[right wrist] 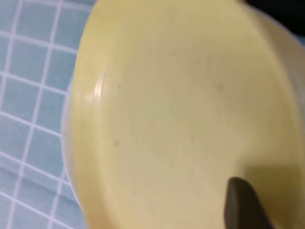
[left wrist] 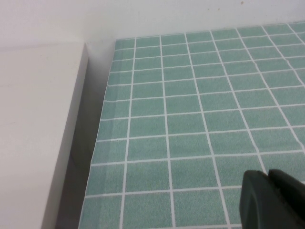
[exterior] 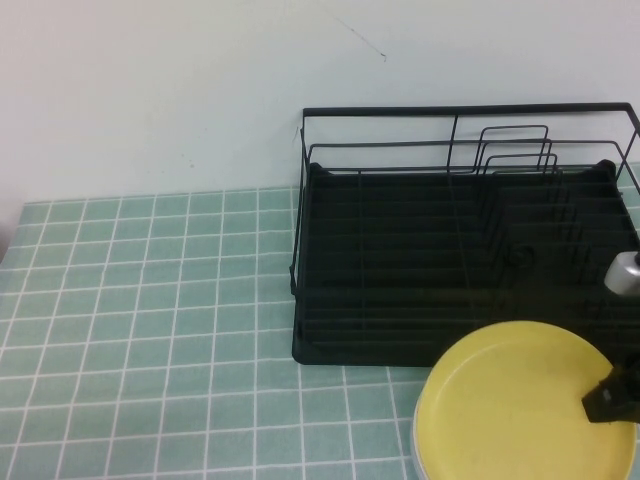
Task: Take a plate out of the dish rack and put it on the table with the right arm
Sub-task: Place the plate from the table
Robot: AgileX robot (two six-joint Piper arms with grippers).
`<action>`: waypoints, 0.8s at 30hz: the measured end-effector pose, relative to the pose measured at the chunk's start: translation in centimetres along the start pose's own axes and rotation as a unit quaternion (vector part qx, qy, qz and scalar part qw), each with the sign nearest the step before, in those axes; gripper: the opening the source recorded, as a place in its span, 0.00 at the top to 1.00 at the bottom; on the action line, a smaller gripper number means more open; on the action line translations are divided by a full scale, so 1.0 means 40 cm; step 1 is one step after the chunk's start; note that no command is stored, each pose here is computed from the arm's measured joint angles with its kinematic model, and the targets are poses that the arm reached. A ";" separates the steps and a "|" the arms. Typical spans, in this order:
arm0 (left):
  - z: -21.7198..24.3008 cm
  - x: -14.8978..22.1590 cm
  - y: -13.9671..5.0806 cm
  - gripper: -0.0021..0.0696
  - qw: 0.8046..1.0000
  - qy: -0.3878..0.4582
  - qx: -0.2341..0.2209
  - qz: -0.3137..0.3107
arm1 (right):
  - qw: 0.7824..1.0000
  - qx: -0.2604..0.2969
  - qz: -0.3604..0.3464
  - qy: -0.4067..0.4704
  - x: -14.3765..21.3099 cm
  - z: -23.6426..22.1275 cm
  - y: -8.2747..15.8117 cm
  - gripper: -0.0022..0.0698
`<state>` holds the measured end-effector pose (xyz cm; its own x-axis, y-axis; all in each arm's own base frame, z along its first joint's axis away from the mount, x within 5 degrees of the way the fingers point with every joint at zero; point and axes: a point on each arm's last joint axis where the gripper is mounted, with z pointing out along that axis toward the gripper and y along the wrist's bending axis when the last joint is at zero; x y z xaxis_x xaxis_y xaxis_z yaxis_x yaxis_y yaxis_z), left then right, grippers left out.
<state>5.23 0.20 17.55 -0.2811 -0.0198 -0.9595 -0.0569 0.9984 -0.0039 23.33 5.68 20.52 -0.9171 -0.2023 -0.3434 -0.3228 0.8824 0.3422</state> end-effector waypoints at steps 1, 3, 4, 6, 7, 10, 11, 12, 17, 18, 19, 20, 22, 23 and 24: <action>0.000 0.000 0.000 0.98 1.000 0.000 0.000 0.000 | 1.000 0.004 -0.002 0.006 0.003 0.000 -0.002 0.64; 0.000 0.000 0.000 0.98 1.000 0.000 0.000 0.000 | 1.000 0.017 0.000 0.016 0.007 0.000 -0.008 0.56; 0.000 0.000 0.000 0.98 1.000 0.000 0.000 0.000 | 0.999 0.025 0.003 0.022 0.010 0.000 -0.012 0.54; 0.000 0.000 0.000 0.98 1.000 0.000 0.000 0.000 | 0.999 0.041 0.009 0.032 0.015 -0.001 -0.019 0.50; 0.000 0.000 0.000 0.98 1.000 0.000 0.000 0.000 | 0.998 0.049 0.011 0.037 0.017 -0.001 -0.022 0.50; 0.000 0.000 0.000 0.98 1.000 0.000 0.000 0.000 | 0.996 0.060 0.013 0.059 0.024 -0.005 -0.026 0.49; 0.000 0.000 0.000 0.98 1.000 0.000 0.000 0.000 | 0.996 0.060 0.010 0.064 0.022 -0.009 -0.025 0.48; 0.000 0.000 0.000 0.98 1.000 0.000 0.000 0.000 | 0.996 0.058 0.010 0.071 0.020 -0.014 -0.023 0.48; 0.000 0.000 0.000 0.98 1.000 0.000 0.000 0.000 | 0.995 0.050 0.005 0.080 0.016 -0.048 -0.006 0.55; 0.000 0.000 0.000 0.98 1.000 0.000 0.000 0.000 | 0.996 0.050 0.002 0.074 0.018 -0.060 0.000 0.61; 0.000 0.000 0.000 0.98 1.000 0.000 0.000 0.000 | 0.997 0.051 -0.001 0.065 0.021 -0.074 0.007 0.68; 0.000 0.000 0.000 0.98 1.000 0.000 0.000 0.000 | 0.997 0.053 -0.004 0.053 0.023 -0.090 0.015 0.79; 0.000 0.000 0.000 0.98 1.000 0.000 0.000 0.000 | 0.998 0.056 -0.001 0.030 0.031 -0.123 0.031 0.88; 0.000 0.000 0.000 0.98 1.000 0.000 0.000 0.000 | 0.998 0.058 -0.002 0.016 0.037 -0.142 0.040 0.91; 0.000 0.000 0.000 0.98 1.000 0.000 0.000 0.000 | 0.998 0.059 -0.004 0.006 0.040 -0.154 0.046 0.93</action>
<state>5.23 0.20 17.55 -0.2811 -0.0198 -0.9595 -0.0569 0.9984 -0.0039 19.81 4.37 25.99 -0.9178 -0.2142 -0.3343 -0.3012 0.9243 0.2346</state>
